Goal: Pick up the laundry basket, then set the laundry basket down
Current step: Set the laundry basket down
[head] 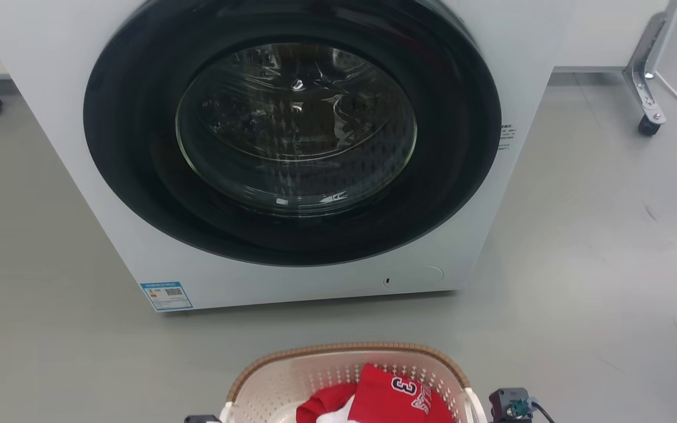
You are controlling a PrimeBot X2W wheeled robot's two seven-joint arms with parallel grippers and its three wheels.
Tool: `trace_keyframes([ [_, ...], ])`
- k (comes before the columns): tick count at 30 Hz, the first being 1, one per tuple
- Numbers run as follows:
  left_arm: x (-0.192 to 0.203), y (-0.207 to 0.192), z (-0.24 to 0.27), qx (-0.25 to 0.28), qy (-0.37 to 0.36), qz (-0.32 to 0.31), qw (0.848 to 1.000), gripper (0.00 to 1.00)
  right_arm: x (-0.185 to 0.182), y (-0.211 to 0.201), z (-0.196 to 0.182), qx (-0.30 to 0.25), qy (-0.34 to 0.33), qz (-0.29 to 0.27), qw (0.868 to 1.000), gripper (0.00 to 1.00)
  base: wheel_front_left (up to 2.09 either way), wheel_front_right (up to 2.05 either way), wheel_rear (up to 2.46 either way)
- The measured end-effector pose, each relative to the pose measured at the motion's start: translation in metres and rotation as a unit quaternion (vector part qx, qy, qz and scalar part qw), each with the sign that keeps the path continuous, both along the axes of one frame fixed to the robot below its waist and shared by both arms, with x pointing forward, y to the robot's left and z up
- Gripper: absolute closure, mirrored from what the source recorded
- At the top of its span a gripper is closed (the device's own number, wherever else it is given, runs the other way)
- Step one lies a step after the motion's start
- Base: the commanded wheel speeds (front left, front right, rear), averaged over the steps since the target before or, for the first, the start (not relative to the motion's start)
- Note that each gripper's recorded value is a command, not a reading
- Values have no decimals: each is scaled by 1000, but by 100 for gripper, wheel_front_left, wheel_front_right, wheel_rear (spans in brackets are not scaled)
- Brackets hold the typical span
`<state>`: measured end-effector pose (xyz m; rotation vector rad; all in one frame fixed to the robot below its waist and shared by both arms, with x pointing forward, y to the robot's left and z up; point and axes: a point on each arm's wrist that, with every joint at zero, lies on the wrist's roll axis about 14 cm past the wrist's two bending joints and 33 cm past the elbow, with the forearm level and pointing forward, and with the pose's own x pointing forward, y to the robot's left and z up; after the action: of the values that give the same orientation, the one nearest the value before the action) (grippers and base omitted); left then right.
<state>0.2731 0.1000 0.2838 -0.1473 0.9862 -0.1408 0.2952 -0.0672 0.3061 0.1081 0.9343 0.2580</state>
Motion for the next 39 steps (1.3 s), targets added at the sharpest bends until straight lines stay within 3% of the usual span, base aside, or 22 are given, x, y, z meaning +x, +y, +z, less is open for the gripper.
trace_keyframes([
  [18,89,2,5,5,-43,1,999,100,99,2,11,-4,-55,5,998,100,0,0,0],
  [39,140,4,-53,12,-4,-6,1000,100,153,4,-57,-22,-23,26,999,100,0,0,0],
])
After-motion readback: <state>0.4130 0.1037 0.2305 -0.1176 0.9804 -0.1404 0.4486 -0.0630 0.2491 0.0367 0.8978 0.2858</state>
